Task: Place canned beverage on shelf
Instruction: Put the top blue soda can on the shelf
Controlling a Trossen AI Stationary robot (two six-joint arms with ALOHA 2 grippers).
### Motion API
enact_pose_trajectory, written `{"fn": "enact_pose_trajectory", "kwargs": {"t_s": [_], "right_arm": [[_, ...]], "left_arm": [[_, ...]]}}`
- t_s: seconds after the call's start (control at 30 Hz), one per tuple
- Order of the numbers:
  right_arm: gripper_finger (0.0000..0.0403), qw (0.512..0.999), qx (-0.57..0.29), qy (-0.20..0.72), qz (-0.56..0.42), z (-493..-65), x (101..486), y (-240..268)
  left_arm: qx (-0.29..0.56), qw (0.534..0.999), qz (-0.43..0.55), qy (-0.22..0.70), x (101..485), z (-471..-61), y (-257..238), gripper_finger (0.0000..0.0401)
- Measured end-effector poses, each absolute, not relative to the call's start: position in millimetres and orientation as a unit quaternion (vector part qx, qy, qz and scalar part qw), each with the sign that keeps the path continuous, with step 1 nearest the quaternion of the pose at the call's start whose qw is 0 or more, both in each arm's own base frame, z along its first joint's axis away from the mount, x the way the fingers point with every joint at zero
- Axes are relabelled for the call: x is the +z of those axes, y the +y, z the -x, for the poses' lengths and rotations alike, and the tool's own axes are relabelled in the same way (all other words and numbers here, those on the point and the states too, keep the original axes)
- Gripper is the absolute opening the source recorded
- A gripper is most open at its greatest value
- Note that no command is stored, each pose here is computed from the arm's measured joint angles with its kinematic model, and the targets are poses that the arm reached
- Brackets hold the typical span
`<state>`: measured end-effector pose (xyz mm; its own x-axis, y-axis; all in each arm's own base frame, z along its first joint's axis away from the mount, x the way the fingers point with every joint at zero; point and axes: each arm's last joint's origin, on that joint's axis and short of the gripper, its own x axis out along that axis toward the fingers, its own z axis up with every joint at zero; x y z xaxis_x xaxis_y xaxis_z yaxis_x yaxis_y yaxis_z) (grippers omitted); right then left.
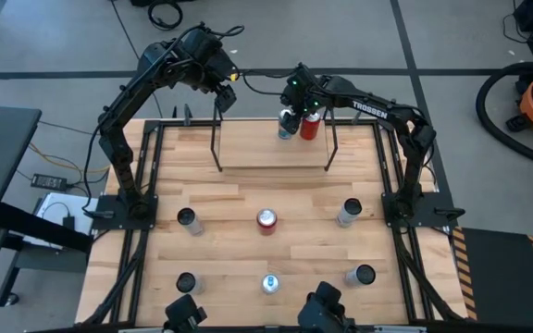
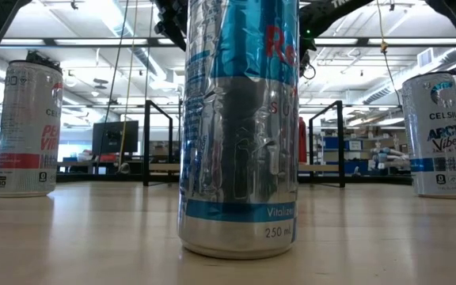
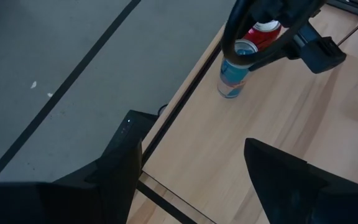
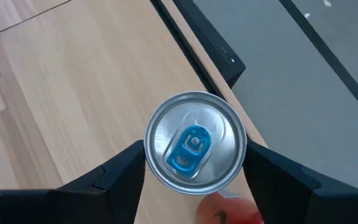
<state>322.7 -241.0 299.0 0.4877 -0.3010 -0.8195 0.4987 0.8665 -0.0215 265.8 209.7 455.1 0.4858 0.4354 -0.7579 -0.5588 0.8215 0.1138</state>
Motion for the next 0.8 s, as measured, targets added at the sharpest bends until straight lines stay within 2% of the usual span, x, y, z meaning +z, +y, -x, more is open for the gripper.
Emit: {"fn": "enact_pose_trajectory", "kwargs": {"t_s": [0.37,0.8], "right_arm": [[0.0249,0.869,-0.156,0.469,-0.032,-316,299,-247],[0.0248,0.885,-0.082,0.457,-0.024,-298,298,-263]], "left_arm": [[0.289,0.859,0.074,0.416,455,-266,210,0.0286],[0.286,0.86,0.064,0.418,455,-266,210,0.0286]]}}
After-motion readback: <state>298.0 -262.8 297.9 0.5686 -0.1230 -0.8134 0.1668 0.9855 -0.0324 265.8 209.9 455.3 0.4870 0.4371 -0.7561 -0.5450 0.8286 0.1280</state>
